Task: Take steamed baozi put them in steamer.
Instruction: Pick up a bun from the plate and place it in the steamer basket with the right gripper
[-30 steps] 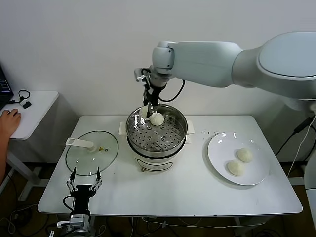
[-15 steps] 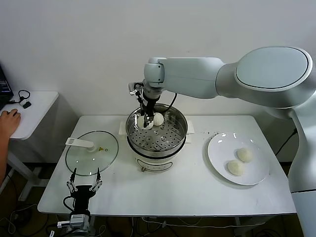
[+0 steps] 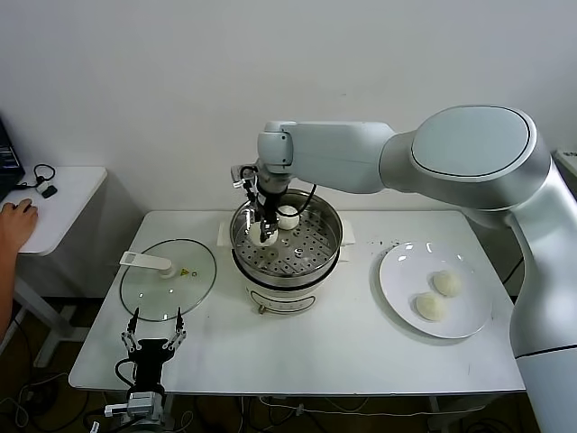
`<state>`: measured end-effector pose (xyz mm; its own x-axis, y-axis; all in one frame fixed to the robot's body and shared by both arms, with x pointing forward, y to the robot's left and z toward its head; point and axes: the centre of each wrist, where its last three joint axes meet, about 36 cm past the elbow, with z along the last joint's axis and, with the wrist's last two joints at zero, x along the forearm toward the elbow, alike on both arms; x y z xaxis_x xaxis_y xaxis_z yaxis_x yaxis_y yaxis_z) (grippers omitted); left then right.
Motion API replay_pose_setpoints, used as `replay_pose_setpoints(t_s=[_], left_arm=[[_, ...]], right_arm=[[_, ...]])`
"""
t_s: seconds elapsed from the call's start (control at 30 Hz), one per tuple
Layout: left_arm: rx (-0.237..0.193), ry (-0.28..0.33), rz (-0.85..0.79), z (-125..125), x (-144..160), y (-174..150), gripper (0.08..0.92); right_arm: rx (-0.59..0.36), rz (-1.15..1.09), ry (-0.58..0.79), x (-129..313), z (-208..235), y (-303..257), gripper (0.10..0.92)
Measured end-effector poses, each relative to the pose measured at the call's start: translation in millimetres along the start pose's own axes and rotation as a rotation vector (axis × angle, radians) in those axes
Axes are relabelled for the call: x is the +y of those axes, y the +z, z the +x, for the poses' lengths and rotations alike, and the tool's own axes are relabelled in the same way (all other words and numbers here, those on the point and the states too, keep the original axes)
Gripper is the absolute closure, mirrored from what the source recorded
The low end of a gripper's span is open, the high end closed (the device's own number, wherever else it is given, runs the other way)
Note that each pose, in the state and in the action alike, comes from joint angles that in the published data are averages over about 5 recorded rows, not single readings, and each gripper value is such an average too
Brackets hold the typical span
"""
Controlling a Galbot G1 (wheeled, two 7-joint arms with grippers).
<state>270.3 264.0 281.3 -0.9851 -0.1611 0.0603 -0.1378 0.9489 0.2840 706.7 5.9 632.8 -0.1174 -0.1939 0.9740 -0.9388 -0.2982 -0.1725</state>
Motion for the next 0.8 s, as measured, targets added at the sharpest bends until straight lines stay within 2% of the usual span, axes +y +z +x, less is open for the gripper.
replay_pose_setpoints(t_s=[0.3,0.4,0.6,0.8], left_arm=[[-0.001,0.002,-0.002,0,-1,2,0.177],[-0.001,0.001,-0.003,0,-1,2,0.177],[-0.001,-0.003,-0.004,1,0,2,0.177],[-0.004,-0.003,-0.006,1,0,1,0.177]], right_arm=[[0.0,0.009,0.008,0,-12,-8,0.458],[0.0,0.011,0.012,-1,-12,-8,0.405],[-0.006,0.011,0.015,-2,-9,-5,0.242],[-0.012,0.007,0.011,-3,5,3,0.2]])
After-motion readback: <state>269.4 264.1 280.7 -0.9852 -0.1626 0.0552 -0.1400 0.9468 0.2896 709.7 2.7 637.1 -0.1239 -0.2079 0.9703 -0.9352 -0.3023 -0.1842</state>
